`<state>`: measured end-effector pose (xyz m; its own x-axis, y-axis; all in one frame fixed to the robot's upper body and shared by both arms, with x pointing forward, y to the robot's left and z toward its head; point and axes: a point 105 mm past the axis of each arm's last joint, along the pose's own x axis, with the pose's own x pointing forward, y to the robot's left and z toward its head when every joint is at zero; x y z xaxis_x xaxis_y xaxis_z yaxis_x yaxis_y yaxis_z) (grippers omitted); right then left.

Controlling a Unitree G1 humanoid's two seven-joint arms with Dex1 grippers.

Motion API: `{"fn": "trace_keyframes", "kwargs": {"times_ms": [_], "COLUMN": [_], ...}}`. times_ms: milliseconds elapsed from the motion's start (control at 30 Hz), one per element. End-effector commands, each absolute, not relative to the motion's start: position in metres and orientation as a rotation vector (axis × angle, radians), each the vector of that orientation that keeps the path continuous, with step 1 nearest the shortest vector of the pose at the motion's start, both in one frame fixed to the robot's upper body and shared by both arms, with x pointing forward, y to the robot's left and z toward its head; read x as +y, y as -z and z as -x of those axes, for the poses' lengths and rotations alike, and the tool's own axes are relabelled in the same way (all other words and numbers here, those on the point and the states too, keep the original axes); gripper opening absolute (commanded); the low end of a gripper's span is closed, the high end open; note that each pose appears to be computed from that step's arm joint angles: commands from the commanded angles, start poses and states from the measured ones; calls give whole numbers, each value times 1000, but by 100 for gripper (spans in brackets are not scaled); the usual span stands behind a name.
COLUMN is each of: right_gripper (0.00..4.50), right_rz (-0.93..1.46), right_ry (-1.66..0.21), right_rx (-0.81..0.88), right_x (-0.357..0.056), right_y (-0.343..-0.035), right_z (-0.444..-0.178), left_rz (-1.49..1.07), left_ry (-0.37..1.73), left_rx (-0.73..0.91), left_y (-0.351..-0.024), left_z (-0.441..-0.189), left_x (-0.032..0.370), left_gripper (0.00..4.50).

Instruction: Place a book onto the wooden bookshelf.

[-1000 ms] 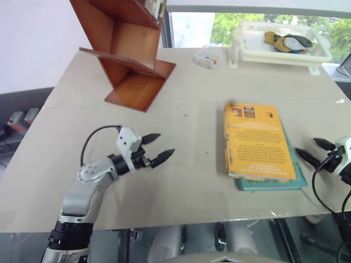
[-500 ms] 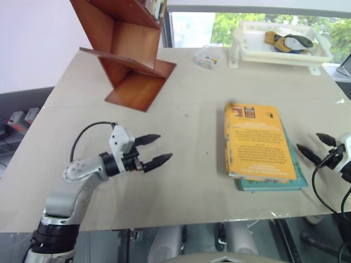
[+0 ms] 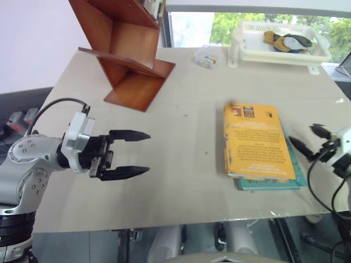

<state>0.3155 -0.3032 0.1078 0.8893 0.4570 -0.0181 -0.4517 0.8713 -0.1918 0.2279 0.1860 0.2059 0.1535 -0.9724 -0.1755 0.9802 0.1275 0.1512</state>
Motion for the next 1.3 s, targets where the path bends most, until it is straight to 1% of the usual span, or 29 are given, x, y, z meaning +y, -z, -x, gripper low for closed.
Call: {"fn": "trace_keyframes", "kwargs": {"times_ms": [33, 100, 133, 233, 333, 433, 533, 700, 833, 1067, 1167, 1233, 1300], "right_gripper": [450, 450, 450, 450, 450, 450, 450, 450, 450, 450, 450, 450, 450], "right_rz": [241, 250, 256, 263, 243, 229, 183, 182, 165, 155, 162, 173, 156], "right_ry": [-402, -326, -320, -369, -414, -504, -603, -624, -674, -737, -746, -715, -665], "right_rx": [-49, -26, 0, 58, 76, 72, 27, 19, -4, -19, -10, -23, -54], "right_x": [-309, -320, -321, -314, -305, -291, -269, -255, -235, -209, -204, -211, -225], "right_y": [-118, -117, -112, -100, -97, -96, -102, -103, -106, -103, -98, -100, -109], "right_z": [-325, -331, -333, -336, -341, -340, -341, -350, -358, -365, -365, -364, -363], "left_rz": [-268, -260, -258, -252, -250, -247, -243, -242, -236, -228, -223, -217, -215], "left_ry": [1422, 1418, 1412, 1388, 1378, 1376, 1371, 1356, 1355, 1349, 1347, 1345, 1343], "left_rx": [14, 8, 8, 15, 10, 4, 2, 24, 26, 26, 25, 26, 26], "left_y": [-206, -206, -205, -203, -202, -202, -202, -196, -195, -195, -194, -194, -193], "left_z": [-229, -229, -230, -232, -232, -232, -232, -233, -231, -232, -232, -231, -232], "left_x": [182, 181, 181, 182, 182, 181, 181, 183, 183, 183, 183, 182, 182], "left_gripper": [424, 424, 424, 424, 424, 424, 424, 424, 424, 424, 424, 424, 424]}}
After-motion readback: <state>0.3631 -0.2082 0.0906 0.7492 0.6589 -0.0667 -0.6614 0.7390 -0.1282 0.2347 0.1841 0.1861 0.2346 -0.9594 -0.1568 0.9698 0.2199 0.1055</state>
